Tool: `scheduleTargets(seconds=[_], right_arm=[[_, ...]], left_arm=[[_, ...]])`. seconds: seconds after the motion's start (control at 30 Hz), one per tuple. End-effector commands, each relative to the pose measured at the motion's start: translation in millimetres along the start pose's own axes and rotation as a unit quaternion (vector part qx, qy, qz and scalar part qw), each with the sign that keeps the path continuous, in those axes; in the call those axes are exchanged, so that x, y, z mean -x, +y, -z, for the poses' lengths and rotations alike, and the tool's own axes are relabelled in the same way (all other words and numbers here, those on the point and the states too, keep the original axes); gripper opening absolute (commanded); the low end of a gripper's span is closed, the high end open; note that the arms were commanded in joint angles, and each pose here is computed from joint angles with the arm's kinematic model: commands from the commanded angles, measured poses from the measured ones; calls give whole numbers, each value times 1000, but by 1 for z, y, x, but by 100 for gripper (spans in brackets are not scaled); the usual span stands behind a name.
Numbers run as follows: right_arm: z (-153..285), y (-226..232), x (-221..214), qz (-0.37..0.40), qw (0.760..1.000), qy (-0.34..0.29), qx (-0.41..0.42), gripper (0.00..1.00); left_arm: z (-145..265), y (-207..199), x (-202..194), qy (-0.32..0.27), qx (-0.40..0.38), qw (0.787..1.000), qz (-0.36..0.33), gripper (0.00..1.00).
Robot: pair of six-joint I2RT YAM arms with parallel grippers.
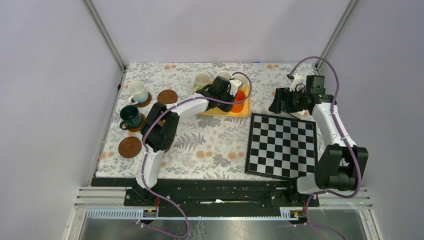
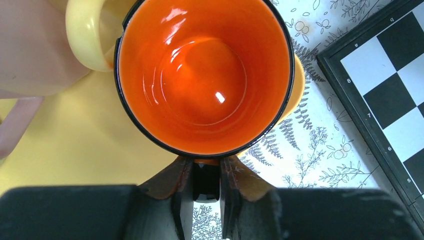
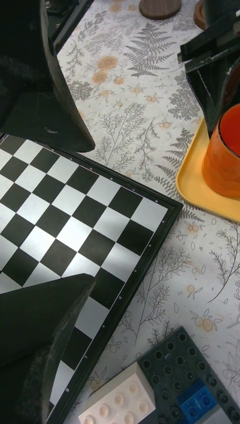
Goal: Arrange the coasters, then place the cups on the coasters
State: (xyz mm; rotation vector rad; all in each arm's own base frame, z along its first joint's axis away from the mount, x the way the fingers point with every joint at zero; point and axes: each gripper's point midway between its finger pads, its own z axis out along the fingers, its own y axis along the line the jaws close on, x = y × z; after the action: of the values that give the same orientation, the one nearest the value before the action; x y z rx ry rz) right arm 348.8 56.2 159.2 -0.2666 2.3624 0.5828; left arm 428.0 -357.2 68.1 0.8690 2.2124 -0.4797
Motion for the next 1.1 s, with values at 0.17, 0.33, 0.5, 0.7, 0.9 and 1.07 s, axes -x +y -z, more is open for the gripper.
scheduleTargets(seconds=[0.17,0.33,0.5,0.7,0.9,1.07], right_arm=[[3,0,11,-19,999,-32,-11,98],[0,-6,10,-22,999,-21,-19,98],[-2,9,6,-19,1000,-13,22,98],[-4,13,-1,5,1000,7,21,98],[-13,21,-4,4,999,21,37,98],[-21,25,-9,-1,998,31,48,98]], left_arm=[[56,-5,67,-86,5,996,-37,0],[96,-6,85,-113,-3,993,-41,0],[138,9,80,-116,-7,993,-25,0],[197,43,51,-126,-1,992,-17,0],[261,71,0,-112,22,993,-18,0],[300,84,-65,-72,37,997,-7,0]])
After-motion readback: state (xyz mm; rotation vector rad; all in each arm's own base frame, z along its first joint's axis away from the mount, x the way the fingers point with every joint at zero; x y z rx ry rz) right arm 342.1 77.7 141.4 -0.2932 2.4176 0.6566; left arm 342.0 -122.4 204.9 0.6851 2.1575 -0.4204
